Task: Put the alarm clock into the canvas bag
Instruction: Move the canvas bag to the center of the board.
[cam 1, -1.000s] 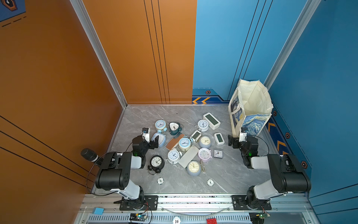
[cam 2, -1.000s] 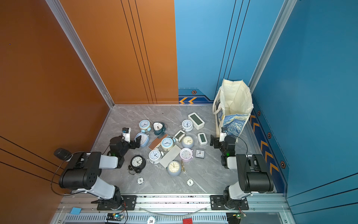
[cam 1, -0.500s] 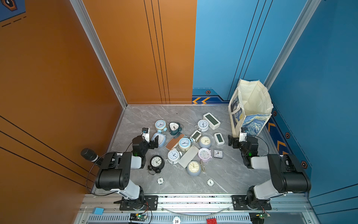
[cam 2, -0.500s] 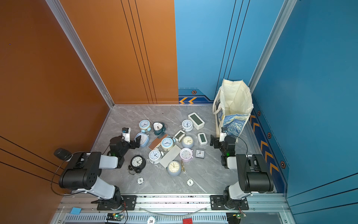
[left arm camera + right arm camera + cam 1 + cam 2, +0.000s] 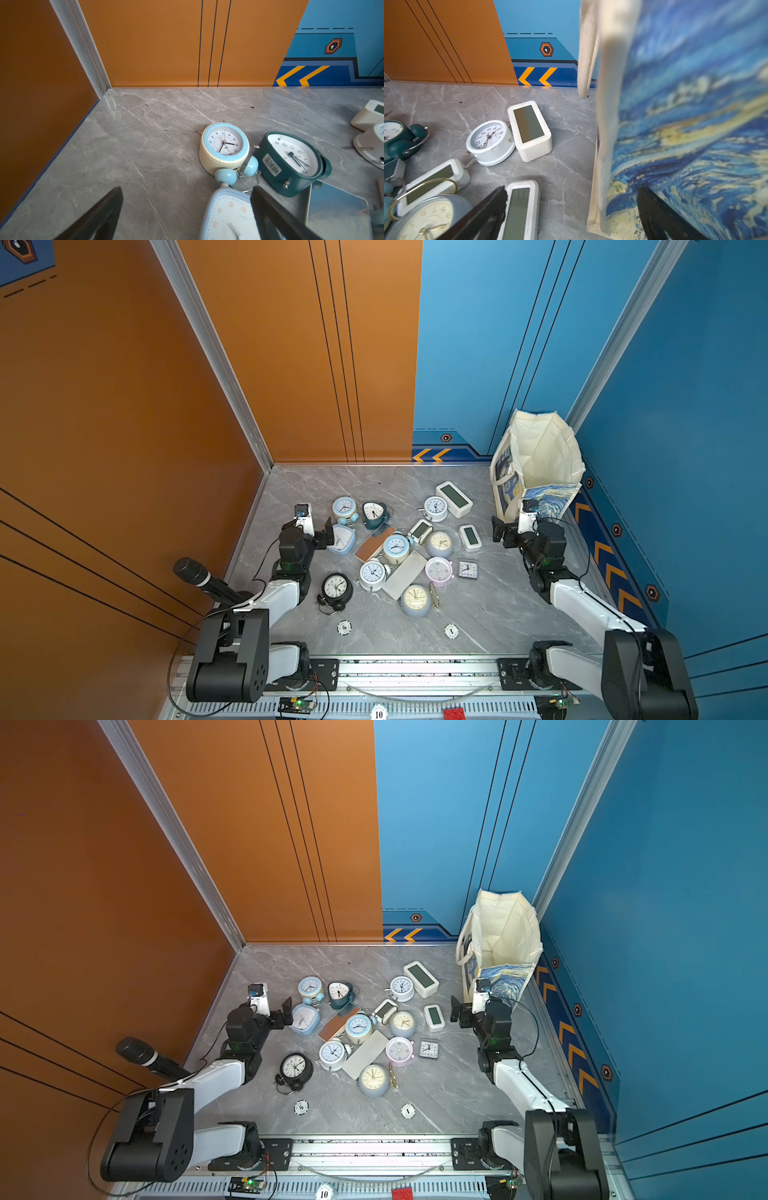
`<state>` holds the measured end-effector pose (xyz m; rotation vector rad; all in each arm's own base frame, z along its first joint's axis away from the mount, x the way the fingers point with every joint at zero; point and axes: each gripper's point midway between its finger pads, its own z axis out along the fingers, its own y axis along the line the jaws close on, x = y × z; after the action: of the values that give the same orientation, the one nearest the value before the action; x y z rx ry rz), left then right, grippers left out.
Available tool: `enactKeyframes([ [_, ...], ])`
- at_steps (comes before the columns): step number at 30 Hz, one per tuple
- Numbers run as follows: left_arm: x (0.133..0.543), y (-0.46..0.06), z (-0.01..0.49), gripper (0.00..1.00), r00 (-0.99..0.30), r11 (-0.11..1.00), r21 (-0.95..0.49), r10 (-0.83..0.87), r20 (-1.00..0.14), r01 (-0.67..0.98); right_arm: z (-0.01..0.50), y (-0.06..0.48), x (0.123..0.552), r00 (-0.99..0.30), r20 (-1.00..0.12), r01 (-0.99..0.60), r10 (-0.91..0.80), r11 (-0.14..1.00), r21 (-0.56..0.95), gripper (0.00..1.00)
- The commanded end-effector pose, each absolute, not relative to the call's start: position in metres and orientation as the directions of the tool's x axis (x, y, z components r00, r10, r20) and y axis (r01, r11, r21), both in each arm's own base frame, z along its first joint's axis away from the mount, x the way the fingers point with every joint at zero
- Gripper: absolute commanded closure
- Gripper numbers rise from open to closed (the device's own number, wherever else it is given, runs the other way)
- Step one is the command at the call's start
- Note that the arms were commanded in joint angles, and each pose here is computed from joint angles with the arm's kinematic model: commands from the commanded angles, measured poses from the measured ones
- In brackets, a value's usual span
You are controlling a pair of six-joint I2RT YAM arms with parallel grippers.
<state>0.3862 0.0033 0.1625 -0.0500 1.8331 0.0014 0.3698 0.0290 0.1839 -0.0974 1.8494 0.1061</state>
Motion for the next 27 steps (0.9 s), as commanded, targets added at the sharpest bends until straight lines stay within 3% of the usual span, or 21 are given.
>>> enactKeyframes([
  [1, 0.389, 0.003, 0.175, 0.02, -0.34, 0.993, -0.087, -0.107, -0.934, -0.074, 0.195, 0.04, 0.351, -0.346, -0.937, -0.167, -0.038, 0.986, 0.022, 0.0],
  [6, 0.399, -0.014, 0.203, 0.02, -0.429, 0.975, -0.212, -0.217, -0.877, -0.062, 0.246, 0.058, 0.336, -0.318, -0.947, -0.231, -0.05, 0.973, 0.026, 0.02],
  [14, 0.407, -0.059, 0.227, 0.02, -0.632, 0.93, -0.364, -0.25, -0.734, 0.056, 0.313, 0.037, 0.351, -0.361, -0.931, -0.05, 0.057, 0.996, 0.08, 0.08],
  [27, 0.388, -0.112, 0.237, 0.01, -0.716, 0.875, -0.442, -0.179, -0.675, 0.199, 0.33, 0.014, 0.421, -0.547, -0.835, 0.104, 0.063, 0.995, 0.008, 0.17],
])
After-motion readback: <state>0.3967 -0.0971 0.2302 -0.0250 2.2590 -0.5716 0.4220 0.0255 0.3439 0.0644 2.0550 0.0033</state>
